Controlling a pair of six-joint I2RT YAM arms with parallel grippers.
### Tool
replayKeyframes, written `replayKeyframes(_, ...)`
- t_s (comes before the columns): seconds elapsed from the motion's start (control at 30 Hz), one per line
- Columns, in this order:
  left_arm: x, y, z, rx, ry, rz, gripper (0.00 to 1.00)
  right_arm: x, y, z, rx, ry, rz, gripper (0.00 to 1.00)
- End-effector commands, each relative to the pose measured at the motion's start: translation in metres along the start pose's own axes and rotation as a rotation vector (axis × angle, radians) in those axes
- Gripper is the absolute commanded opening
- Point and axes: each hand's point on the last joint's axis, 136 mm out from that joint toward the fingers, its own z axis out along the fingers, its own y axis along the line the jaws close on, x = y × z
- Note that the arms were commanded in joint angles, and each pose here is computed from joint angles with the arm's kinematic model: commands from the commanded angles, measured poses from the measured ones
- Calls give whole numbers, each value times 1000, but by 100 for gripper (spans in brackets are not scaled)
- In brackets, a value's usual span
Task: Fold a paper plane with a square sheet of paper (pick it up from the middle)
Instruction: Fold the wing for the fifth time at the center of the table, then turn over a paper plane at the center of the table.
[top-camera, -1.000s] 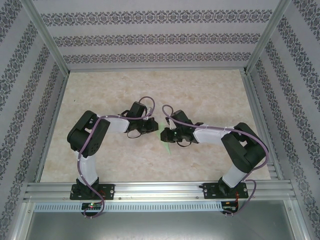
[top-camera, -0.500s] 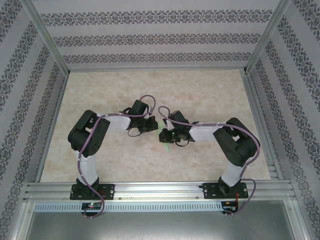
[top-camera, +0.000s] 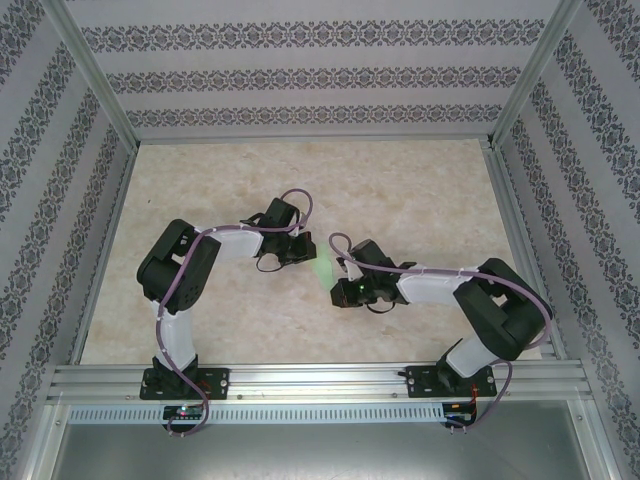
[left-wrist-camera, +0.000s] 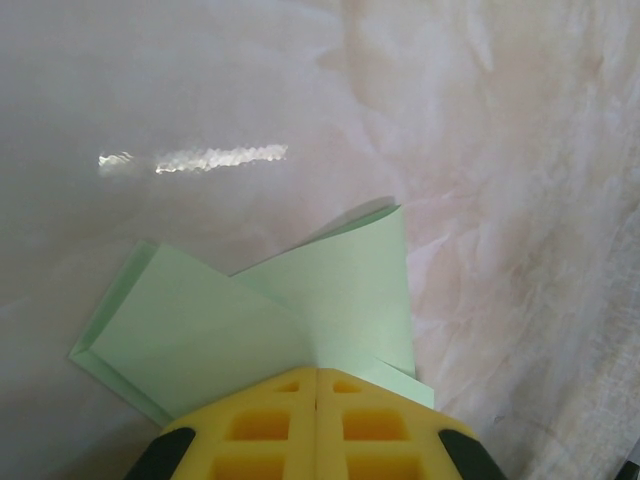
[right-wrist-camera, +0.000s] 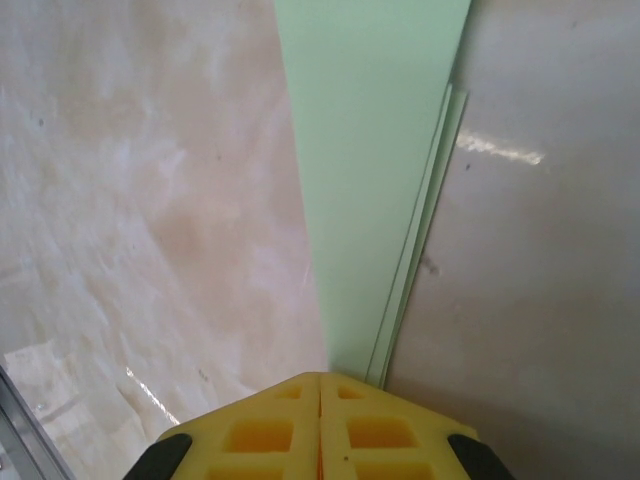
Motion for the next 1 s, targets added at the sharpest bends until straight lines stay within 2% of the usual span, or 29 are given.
replayKeyframes(0.0, 8, 47, 12, -180, 11, -34, 5, 44, -11, -2, 32, 147, 12, 8)
replayKeyframes(0.4, 5, 44, 12, -172, 10, -23, 5, 51, -17, -11, 69, 146, 15, 8)
replayKeyframes(0.5, 2, 35, 9, -149, 11, -8, 7, 30, -6, -24, 60, 57, -8, 8)
replayKeyframes(0.57, -4, 21, 3, -121, 1, 9, 9, 7, 0, -40, 73, -44, -18, 11)
replayKeyframes(0.8, -17, -25, -33, -66, -49, 57, 26, -54, -25, -99, 200, -368, 53, 51)
replayKeyframes(0.97, -8, -29, -50, -205, -64, 83, 43, -81, -52, -138, 277, -525, 115, 76)
